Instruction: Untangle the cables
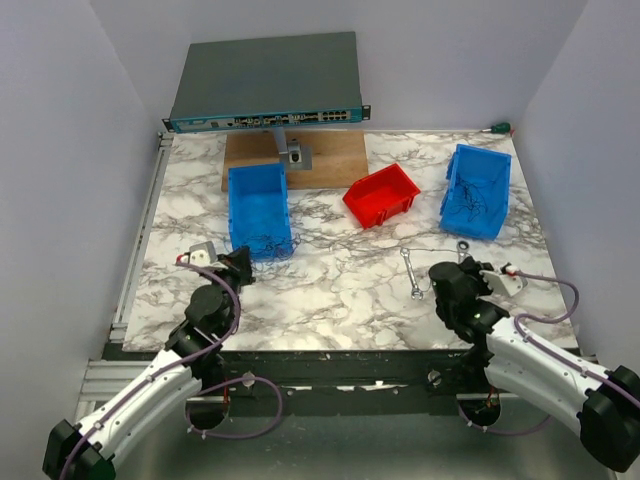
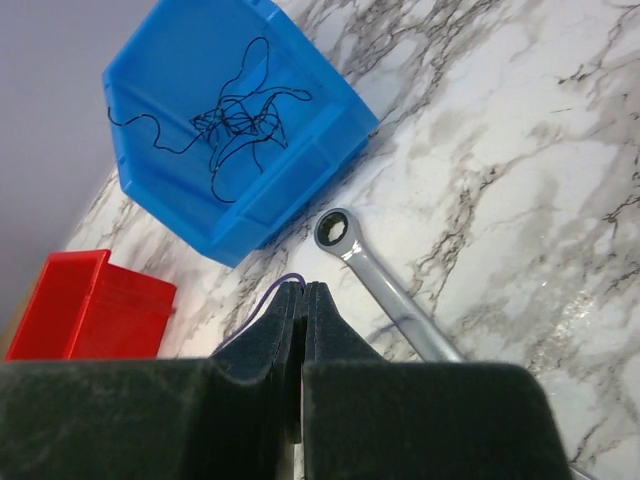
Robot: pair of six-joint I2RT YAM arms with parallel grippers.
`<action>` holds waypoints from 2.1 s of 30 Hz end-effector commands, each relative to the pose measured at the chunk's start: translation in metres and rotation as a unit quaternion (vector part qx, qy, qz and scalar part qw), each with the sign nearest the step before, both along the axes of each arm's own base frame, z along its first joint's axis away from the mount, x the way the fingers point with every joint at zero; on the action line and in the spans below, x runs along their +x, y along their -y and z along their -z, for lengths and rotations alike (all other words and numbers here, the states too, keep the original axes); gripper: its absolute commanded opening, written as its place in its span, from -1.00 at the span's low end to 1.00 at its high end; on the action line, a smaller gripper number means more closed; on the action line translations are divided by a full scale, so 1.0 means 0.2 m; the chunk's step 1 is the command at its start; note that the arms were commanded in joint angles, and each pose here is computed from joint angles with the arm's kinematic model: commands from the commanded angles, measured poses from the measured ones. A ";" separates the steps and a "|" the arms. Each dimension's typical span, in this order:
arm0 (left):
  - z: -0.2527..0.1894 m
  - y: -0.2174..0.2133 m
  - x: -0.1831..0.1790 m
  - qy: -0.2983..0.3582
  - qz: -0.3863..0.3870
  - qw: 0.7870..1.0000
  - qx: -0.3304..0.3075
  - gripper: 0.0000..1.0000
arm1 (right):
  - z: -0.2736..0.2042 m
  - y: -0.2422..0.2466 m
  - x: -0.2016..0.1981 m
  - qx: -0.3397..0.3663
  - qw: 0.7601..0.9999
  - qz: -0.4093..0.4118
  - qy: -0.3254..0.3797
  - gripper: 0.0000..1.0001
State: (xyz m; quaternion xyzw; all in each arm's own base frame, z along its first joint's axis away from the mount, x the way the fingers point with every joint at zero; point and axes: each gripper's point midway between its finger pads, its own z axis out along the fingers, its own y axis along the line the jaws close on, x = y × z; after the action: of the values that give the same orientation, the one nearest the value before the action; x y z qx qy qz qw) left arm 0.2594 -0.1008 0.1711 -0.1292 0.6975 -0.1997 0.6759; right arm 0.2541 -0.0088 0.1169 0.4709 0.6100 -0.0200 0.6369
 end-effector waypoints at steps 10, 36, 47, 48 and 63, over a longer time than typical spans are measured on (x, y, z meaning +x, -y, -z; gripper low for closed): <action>-0.11 0.19 0.00 0.029 0.102 0.994 0.039 -1.00 | -0.12 -0.10 0.07 -0.039 0.996 -0.078 0.012 -0.99; -0.21 0.49 -0.17 0.110 0.295 0.947 0.068 -1.00 | -0.93 -0.81 0.32 -0.126 0.890 -0.420 0.124 -0.99; -0.19 0.57 -0.18 0.096 0.338 0.933 0.076 -1.00 | -1.04 -0.97 0.70 -0.135 0.913 -0.377 0.081 -0.99; -0.18 0.58 -0.18 0.095 0.341 0.932 0.076 -1.00 | -1.02 -0.96 0.73 -0.127 0.920 -0.362 0.075 -0.99; -0.17 0.60 -0.17 0.087 0.351 0.929 0.080 -1.00 | -0.54 -0.86 1.10 0.003 0.983 -0.184 0.009 -0.99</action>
State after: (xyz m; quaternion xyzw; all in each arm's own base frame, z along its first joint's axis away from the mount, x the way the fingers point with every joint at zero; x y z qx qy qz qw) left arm 0.2259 -0.2153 0.1840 0.1819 0.6755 -0.3652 0.6142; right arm 0.4555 0.1805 0.2268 0.2753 0.7073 0.1108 0.6416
